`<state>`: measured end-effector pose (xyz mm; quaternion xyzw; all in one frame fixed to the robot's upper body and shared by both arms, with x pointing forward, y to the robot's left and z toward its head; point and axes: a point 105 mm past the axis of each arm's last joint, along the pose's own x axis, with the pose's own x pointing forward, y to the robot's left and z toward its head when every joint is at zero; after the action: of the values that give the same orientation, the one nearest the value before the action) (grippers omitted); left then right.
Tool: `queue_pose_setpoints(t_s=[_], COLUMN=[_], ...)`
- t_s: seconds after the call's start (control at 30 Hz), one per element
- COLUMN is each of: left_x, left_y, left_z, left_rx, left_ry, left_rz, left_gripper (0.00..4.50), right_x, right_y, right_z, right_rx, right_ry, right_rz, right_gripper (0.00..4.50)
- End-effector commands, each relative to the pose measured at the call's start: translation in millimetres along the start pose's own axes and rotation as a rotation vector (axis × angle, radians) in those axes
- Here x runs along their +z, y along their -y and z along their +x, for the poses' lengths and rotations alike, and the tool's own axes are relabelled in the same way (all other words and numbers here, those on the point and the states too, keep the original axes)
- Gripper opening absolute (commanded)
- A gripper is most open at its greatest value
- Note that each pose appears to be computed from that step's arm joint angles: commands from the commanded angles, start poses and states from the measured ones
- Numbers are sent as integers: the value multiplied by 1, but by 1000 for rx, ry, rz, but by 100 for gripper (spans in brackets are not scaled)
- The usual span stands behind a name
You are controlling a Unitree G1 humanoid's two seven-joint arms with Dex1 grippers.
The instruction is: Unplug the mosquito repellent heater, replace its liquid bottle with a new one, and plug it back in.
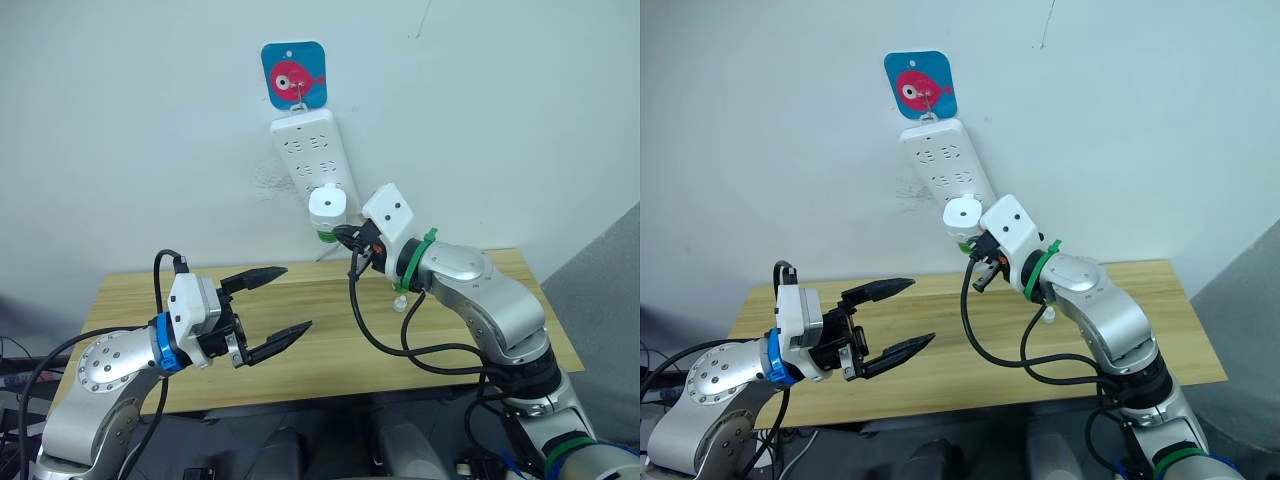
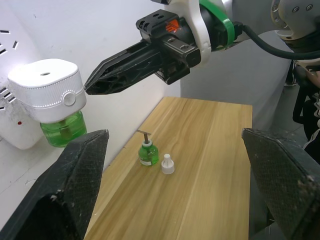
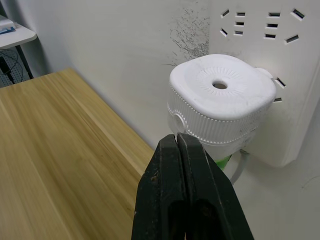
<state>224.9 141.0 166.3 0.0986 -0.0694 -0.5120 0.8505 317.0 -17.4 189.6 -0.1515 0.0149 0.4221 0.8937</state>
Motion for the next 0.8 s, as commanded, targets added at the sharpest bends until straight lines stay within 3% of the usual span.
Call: queue_pose_setpoints(t_s=[0.03,0.8], left_x=[7,7], left_y=[1,1], left_z=[1,4], left_rx=[-11,-8], left_ry=[18,19], left_rz=[26,27], left_gripper=[450,450], right_x=[13,13], right_y=[-4,13], right_z=[3,15], right_rx=[13,-55], right_ry=[48,44], right_rz=[-32,-47], right_gripper=[3,3])
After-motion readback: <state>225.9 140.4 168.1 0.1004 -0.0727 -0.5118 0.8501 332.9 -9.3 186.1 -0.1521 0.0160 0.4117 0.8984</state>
